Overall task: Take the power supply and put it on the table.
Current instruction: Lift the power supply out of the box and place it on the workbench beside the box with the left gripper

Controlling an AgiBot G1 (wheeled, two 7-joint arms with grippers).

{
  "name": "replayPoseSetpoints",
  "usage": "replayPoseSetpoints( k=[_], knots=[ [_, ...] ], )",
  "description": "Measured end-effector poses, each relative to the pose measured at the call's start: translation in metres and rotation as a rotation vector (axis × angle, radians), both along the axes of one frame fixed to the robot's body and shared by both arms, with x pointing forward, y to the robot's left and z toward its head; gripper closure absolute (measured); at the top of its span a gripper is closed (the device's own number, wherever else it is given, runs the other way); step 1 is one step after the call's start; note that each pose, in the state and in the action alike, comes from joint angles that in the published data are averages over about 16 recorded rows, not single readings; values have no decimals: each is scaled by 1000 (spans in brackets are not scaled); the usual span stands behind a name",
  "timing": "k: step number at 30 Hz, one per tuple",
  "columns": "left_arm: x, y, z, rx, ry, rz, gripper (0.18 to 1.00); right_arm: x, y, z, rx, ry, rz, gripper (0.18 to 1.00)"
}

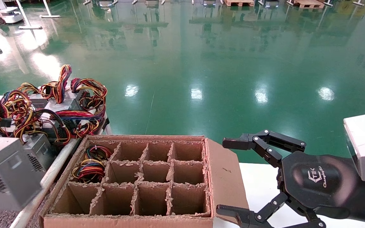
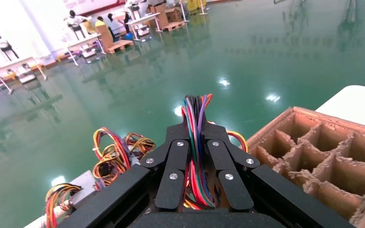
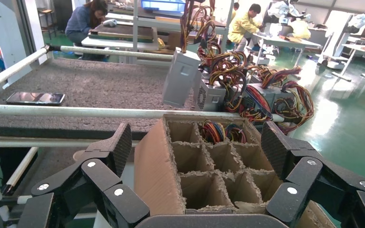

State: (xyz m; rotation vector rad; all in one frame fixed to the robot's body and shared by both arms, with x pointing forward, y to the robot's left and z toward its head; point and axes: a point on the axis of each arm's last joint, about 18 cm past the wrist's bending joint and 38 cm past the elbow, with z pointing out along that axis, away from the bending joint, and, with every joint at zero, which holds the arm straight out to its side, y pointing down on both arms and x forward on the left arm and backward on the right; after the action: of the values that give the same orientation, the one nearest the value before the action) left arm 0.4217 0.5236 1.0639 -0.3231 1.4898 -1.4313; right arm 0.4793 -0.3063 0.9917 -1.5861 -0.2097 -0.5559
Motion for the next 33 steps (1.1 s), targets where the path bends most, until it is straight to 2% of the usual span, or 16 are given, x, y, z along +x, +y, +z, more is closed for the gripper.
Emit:
replayPoseSetpoints(
  k=[16,33],
  knots=[
    [25,13,-32,31,18,108,987,0,0,0,0,0,0,178],
    [50,9,-54,62,35,149,987,0,0,0,0,0,0,178]
  ],
)
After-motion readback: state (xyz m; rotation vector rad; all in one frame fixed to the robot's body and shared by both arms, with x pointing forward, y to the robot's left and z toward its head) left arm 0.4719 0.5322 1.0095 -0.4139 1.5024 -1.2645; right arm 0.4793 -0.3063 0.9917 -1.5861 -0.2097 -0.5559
